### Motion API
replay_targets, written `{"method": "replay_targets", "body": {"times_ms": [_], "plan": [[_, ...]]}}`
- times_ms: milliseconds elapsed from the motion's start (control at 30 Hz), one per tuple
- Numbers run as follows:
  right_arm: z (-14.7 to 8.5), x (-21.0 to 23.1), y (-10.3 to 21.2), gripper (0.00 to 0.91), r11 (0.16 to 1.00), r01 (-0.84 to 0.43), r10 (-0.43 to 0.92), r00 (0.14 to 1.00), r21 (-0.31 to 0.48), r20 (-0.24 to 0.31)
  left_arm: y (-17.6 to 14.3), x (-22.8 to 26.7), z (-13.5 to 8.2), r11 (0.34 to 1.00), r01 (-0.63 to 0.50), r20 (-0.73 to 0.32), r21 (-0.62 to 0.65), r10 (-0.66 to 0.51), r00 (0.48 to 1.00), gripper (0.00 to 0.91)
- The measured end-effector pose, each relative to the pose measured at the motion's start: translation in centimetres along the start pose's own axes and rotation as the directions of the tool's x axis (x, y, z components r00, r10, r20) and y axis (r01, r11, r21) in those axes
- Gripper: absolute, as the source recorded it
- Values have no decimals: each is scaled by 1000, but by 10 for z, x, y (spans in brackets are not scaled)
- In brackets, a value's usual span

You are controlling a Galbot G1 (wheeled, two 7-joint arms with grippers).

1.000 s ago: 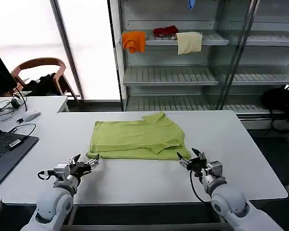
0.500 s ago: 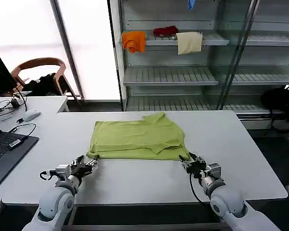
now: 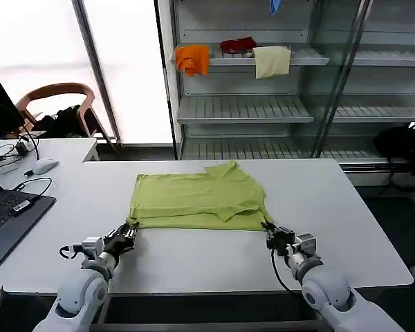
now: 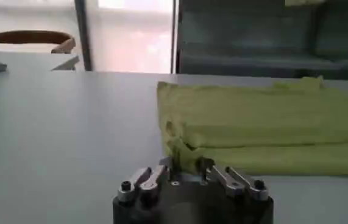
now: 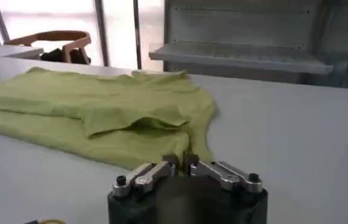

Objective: Fold and organize the clothes.

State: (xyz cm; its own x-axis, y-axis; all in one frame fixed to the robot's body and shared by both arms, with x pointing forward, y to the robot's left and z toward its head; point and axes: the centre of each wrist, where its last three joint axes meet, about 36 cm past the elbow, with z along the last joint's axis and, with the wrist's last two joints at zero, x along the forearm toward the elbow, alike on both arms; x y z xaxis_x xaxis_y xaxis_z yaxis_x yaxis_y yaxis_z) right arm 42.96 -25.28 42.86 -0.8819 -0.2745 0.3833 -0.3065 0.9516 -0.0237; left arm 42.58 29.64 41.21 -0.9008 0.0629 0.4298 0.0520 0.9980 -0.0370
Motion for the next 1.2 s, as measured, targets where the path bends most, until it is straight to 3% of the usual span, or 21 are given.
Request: {"method": "replay_targets", "body": {"times_ms": [700,1200], "plan": [[-16,41,-1,0,996,85,-83,995,40,-56,-15,45,-9,997,60,22,-50,-59,998,0],[-13,103,14,0,987,150,-146,987,53,-62,-45,124,9,989,140,25,-55,-138,990,0]]}}
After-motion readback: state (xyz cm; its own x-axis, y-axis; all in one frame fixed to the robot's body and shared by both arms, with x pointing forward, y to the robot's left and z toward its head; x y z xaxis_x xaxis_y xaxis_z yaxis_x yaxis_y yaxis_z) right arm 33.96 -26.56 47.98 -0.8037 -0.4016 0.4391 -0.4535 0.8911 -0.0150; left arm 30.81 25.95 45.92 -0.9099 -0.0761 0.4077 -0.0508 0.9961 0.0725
